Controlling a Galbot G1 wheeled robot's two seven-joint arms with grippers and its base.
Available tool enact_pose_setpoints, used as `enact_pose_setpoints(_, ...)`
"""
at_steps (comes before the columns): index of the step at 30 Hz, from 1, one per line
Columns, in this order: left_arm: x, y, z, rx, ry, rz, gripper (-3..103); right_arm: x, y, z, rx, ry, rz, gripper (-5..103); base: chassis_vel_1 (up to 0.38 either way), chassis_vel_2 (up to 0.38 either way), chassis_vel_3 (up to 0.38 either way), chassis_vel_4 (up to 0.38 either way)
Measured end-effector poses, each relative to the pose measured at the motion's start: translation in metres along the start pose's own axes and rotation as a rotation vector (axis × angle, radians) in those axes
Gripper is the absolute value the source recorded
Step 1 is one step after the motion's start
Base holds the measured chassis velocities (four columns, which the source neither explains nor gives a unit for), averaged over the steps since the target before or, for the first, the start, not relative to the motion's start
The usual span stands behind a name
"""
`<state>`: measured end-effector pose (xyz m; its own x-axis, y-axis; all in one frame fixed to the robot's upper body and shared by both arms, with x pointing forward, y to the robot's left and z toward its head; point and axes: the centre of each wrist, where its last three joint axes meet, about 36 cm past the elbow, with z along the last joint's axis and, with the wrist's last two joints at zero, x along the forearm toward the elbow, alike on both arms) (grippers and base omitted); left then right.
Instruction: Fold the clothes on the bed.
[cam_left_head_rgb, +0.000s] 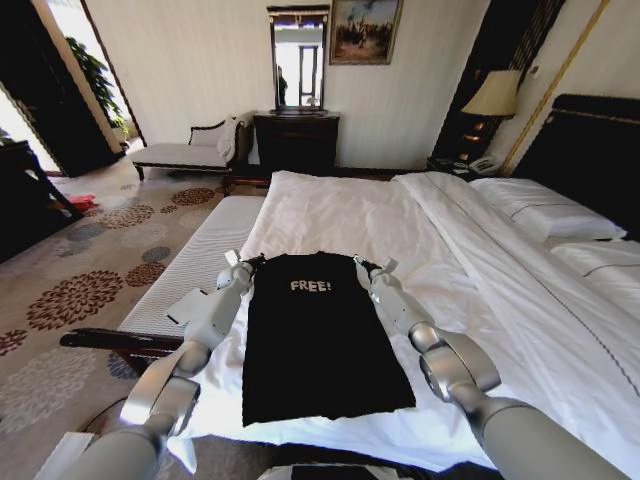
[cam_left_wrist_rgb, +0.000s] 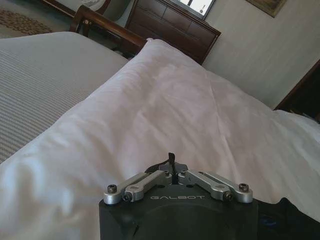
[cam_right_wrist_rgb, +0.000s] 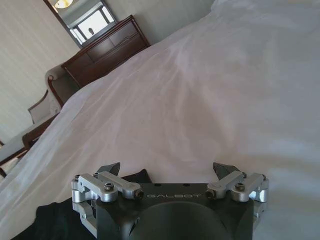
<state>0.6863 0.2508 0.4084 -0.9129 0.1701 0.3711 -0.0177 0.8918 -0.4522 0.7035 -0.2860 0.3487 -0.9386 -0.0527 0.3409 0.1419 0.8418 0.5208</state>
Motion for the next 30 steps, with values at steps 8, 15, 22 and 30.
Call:
enact_pose_setpoints(8,0.0,0.001,0.001,-0.01,0.003,-0.002,0,0.0,-0.003,0.006,-0.014,0.011,-0.052,101,0.0,0.0,0.0,0.0)
enact_pose_setpoints(15,0.0,0.0,0.0,-0.015,0.003,-0.001,0,-0.001,0.0,0.01,-0.007,0.015,-0.061,80,0.0,0.0,0.0,0.0)
enact_pose_setpoints(22,0.0,0.001,0.001,-0.017,0.004,-0.001,0,-0.002,0.003,0.012,0.002,0.02,-0.095,53,0.0,0.0,0.0,0.0)
enact_pose_setpoints(30,0.001,0.007,-0.002,-0.018,-0.001,-0.009,0,-0.001,0.005,0.019,0.026,0.031,-0.115,21,0.0,0.0,0.0,0.0)
